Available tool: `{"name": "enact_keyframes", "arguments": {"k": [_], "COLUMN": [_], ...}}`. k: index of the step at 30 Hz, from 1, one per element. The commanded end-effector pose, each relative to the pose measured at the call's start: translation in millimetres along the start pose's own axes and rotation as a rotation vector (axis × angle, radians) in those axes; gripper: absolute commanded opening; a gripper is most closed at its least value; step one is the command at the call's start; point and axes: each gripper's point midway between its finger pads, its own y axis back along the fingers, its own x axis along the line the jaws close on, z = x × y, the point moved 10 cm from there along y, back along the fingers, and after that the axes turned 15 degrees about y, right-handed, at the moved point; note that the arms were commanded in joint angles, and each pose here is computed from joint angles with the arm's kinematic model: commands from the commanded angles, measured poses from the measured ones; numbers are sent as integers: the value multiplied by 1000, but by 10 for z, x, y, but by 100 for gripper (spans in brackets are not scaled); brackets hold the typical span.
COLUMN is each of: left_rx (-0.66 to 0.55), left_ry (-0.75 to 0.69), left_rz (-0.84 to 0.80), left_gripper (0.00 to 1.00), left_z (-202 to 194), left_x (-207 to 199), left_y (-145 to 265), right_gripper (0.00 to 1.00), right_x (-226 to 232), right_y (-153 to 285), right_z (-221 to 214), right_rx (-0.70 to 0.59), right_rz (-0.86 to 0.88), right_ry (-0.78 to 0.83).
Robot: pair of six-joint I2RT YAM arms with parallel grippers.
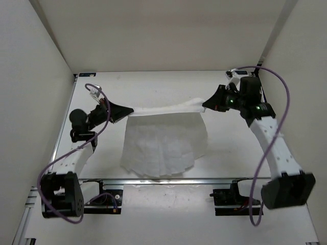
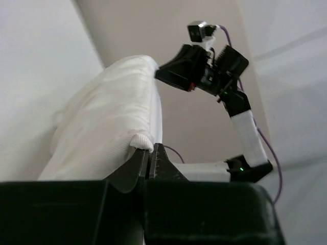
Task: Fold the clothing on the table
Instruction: Flatten the skirt out
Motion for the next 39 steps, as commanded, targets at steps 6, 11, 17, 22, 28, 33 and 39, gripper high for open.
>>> {"name": "enact_keyframes", "arguments": {"k": [6, 11, 17, 22, 28, 33, 39], "left_rx": [-154, -185, -209, -196, -37, 78, 105], "left_ry": [28, -52, -72, 121, 317, 397, 241], "left_rz": [211, 80, 34, 167, 324, 344, 521], "left_gripper": [0, 0, 0, 0, 0, 0, 0], "left_z": [1080, 1794, 1716, 836, -346, -827, -660], "left_x": [481, 17, -145, 507, 1009, 1031, 833], "left_y": [-498, -842, -594, -133, 250, 400, 320], "right_gripper": [0, 0, 0, 0, 0, 0, 0], "right_x": [-1042, -1177, -1057, -1005, -472, 20, 244], "right_y": [-815, -684, -271, -403, -32, 254, 400], "right_z": [667, 1522, 1492, 99, -1312, -1500, -1480], "right_rx": [-21, -202, -262, 38, 397, 528, 542], "right_rz": [-82, -135, -96, -42, 16, 29, 52], "right_ry": [-71, 44, 57, -159, -440, -430, -476]}}
